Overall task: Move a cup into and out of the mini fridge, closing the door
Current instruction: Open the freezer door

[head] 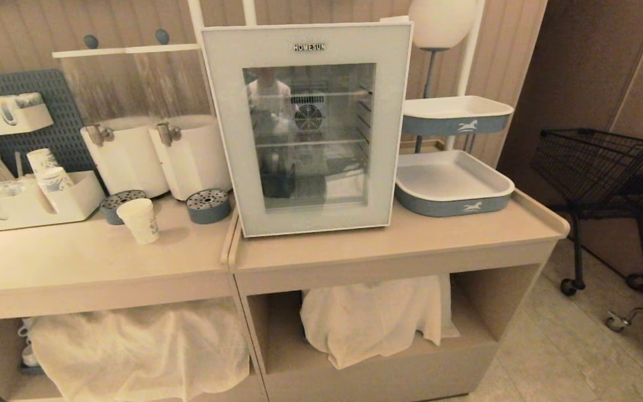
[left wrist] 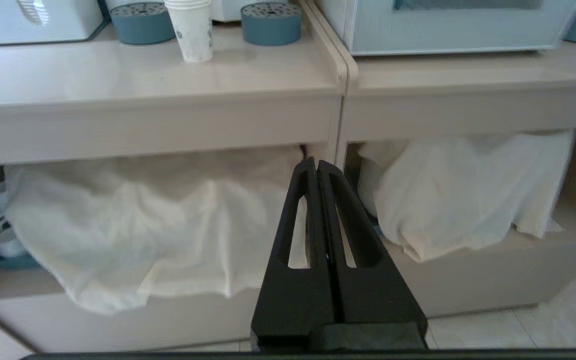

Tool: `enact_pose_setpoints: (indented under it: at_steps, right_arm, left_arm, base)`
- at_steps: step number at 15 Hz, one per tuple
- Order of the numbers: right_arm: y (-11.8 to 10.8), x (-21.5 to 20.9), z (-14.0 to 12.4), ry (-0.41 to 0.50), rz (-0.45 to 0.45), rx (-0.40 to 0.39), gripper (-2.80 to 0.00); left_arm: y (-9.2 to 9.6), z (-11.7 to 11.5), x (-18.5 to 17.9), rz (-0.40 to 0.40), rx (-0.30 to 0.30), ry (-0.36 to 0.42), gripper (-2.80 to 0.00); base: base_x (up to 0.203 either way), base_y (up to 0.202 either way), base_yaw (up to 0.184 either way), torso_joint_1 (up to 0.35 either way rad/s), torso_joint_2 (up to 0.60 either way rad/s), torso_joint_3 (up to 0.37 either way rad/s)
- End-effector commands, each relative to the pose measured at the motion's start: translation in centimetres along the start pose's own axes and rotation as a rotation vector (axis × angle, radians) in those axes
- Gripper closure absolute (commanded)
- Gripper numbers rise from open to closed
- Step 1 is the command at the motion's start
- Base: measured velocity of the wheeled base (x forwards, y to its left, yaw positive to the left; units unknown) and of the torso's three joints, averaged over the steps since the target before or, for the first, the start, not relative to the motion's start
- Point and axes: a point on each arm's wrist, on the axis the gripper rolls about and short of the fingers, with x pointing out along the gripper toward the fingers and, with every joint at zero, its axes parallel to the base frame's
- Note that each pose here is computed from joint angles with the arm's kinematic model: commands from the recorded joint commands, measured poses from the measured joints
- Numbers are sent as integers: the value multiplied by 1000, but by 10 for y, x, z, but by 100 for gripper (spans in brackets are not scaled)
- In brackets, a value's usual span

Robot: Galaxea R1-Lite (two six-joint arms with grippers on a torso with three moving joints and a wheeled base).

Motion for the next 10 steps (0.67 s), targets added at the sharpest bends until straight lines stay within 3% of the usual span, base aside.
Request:
enact_pose_setpoints:
  at_steps: [1,7,10]
  right_arm:
    - [0,0,0,1,1,0,0]
    - [0,0,0,1,1,0,0]
    - [0,0,0,1,0,0,0]
  left_arm:
    - [0,0,0,1,0,-1,0]
    - [0,0,0,1,1,2,0]
    - [0,0,0,2,14,7,0]
  base:
    - [178,0,-4,2,7,2]
    - [170,0,-4,1,3,3]
    - [0,0,0,0,0,0]
